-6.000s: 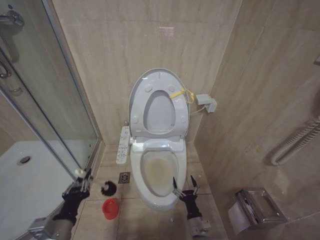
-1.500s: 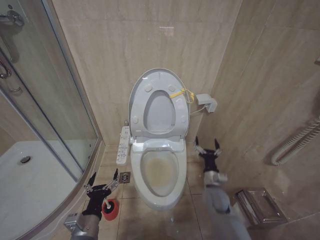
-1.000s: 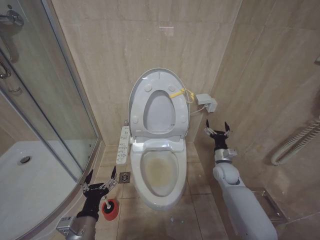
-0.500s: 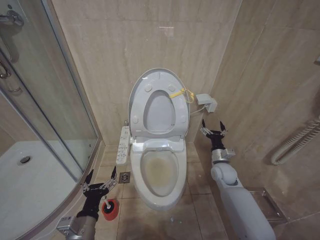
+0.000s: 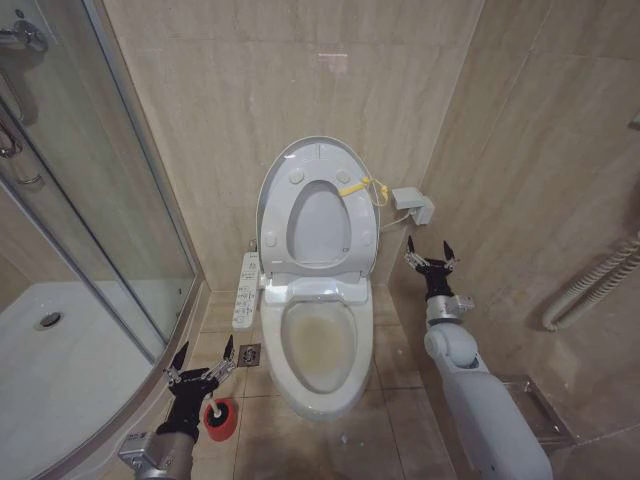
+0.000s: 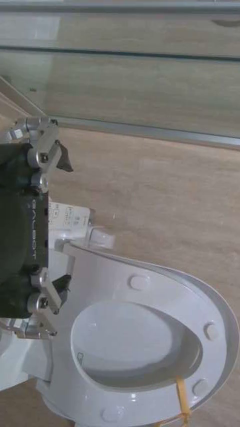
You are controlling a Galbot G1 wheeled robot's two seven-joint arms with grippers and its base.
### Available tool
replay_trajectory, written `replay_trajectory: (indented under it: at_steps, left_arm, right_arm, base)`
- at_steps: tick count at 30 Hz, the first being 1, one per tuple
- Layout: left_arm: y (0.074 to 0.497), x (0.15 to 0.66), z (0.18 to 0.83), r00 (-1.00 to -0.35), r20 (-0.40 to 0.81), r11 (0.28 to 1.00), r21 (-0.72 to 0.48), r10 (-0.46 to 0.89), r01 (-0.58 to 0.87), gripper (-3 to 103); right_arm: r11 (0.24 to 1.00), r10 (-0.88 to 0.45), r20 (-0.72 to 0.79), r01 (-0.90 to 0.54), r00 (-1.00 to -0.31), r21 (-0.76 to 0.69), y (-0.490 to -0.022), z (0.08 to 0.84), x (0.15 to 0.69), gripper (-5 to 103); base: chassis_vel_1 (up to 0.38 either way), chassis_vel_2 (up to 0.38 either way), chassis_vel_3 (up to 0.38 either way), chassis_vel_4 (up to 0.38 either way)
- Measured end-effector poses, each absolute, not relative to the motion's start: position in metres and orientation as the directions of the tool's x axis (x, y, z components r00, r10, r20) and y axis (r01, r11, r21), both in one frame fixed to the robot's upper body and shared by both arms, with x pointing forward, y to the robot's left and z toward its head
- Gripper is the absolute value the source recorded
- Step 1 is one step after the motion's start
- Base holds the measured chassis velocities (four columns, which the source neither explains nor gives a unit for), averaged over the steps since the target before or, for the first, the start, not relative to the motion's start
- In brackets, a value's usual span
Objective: Open the toilet lid, clean the toilet bowl with a toilet brush, close the toilet lid, and flush.
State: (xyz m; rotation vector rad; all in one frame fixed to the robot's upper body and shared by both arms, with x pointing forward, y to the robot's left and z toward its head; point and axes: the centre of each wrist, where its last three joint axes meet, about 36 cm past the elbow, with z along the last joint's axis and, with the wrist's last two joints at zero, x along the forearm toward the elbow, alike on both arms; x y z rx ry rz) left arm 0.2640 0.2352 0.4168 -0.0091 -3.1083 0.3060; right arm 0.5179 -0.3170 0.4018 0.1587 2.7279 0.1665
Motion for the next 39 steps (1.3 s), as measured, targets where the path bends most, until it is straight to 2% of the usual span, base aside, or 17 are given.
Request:
replay_trajectory:
  at_steps: [15,30,39]
  left_arm:
    - [0.24,0.27,0.408,-1.0,0.025,0.982,-0.189,0.008,0.004,100]
    - [0.244,0.274,0.405,-1.0,0.026,0.982,-0.191,0.008,0.002,100]
    - [0.249,0.276,0.409,-1.0,0.018,0.981,-0.196,0.0,-0.003,100]
  right_arm:
    - [0.987,0.129,-0.386,0.08,-0.913,0.14,-0.315,0.405,0.53,100]
    - [0.987,0.135,-0.39,0.089,-0.911,0.134,-0.316,0.422,0.592,100]
    - [0.985,0.135,-0.342,0.089,-0.93,0.144,-0.306,0.42,0.64,100]
  base:
    - [-0.077,0.089,0.089,-0.093]
    - [0.0,0.0,0.0,0.0]
    - [0.0,0.0,0.0,0.0]
